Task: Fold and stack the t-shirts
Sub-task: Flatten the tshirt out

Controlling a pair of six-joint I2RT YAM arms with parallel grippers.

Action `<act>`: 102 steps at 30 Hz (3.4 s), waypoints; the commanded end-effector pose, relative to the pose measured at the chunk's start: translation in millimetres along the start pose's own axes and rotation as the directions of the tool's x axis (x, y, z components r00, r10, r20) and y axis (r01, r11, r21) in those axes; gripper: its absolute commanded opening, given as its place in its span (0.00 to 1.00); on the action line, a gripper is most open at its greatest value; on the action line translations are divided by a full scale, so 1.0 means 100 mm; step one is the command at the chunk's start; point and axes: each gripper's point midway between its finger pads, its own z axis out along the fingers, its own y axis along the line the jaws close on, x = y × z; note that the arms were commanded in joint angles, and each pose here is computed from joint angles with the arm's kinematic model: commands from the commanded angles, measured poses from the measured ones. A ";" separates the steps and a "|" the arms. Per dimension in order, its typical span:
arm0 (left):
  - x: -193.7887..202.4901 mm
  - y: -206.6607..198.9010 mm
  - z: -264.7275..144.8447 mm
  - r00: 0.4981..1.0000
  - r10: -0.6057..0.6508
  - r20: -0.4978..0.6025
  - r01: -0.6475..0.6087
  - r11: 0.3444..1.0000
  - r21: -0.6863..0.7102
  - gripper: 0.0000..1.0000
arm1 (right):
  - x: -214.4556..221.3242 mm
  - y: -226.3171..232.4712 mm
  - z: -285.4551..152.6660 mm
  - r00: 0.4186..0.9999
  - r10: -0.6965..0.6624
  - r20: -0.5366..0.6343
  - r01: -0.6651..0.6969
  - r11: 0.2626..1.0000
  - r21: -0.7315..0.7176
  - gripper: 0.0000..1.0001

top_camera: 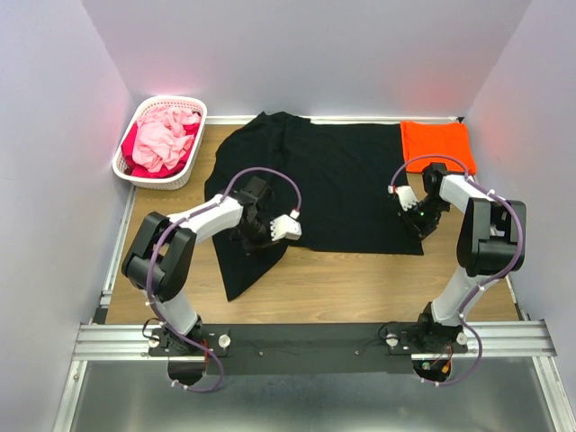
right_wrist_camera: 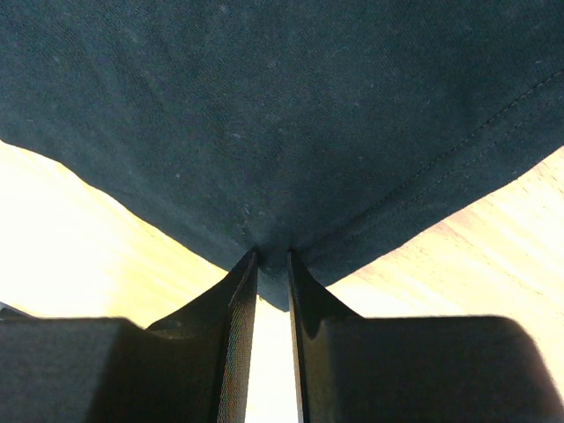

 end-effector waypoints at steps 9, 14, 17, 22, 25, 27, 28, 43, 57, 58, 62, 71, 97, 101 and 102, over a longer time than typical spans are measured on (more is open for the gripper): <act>-0.60 -0.78 0.05 0.980 0.187 0.064 -0.194 0.975 0.112 0.04 | 0.08 0.01 0.08 1.000 0.005 -0.026 -0.006 1.000 -0.008 0.27; -0.69 -1.04 0.02 0.958 0.273 0.083 -0.282 0.950 0.133 0.31 | 0.06 -0.05 -0.08 1.000 -0.013 -0.011 0.014 0.999 0.033 0.29; -0.71 -0.92 -0.19 0.957 0.267 0.111 -0.277 0.956 0.093 0.40 | -0.03 -0.13 -0.33 0.999 -0.016 0.043 0.013 0.997 0.070 0.34; -0.51 -0.17 -0.75 0.980 0.116 0.160 -0.106 0.992 -0.070 0.46 | -0.10 -0.19 -0.75 0.995 -0.010 0.098 0.002 0.996 0.084 0.45; -0.23 0.35 -1.04 0.987 0.032 0.160 0.003 0.977 -0.212 0.46 | -0.11 -0.21 -0.88 0.994 0.000 0.109 -0.011 0.995 0.096 0.49; 0.01 0.68 -1.18 0.984 -0.052 0.170 0.099 0.955 -0.281 0.45 | -0.13 -0.20 -0.88 0.993 0.006 0.116 -0.016 0.996 0.089 0.49; 0.06 0.77 -1.22 0.982 -0.068 0.174 0.118 0.949 -0.294 0.42 | -0.16 -0.18 -0.86 0.991 0.008 0.130 -0.018 0.997 0.071 0.48; 0.95 1.38 -0.72 0.932 -0.355 0.079 0.357 0.851 -0.385 0.24 | -0.37 -0.21 -0.19 0.994 0.076 0.072 -0.074 0.997 -0.028 0.38; 1.63 0.48 -0.44 0.883 -0.443 -0.154 0.376 0.865 -0.332 0.20 | 0.35 -0.18 0.08 0.988 0.003 -0.151 0.008 0.998 0.069 0.34; 1.63 0.40 -0.48 0.891 -0.425 -0.157 0.357 0.872 -0.336 0.20 | 0.39 -0.19 0.01 0.988 -0.003 -0.154 0.018 0.995 0.099 0.33; 1.68 0.12 -0.59 0.898 -0.389 -0.204 0.319 0.897 -0.306 0.18 | 0.39 -0.17 -0.21 0.990 -0.029 -0.139 0.048 0.990 0.133 0.33; 0.91 0.94 -1.26 0.946 -0.323 0.014 0.299 0.859 -0.415 0.27 | -0.48 -0.23 -0.49 0.994 0.072 0.078 -0.072 0.997 -0.007 0.34; 1.42 0.69 -0.41 0.891 -0.448 -0.071 0.406 0.858 -0.316 0.31 | 0.27 -0.28 0.08 0.990 0.048 -0.136 -0.039 0.997 0.067 0.29; 1.43 0.50 -0.41 0.900 -0.427 -0.083 0.389 0.875 -0.289 0.31 | 0.40 -0.29 -0.03 0.989 0.041 -0.141 -0.028 0.995 0.091 0.29; 1.41 0.40 -0.41 0.904 -0.419 -0.081 0.386 0.884 -0.263 0.31 | 0.44 -0.26 -0.04 0.988 0.030 -0.152 -0.017 0.996 0.086 0.29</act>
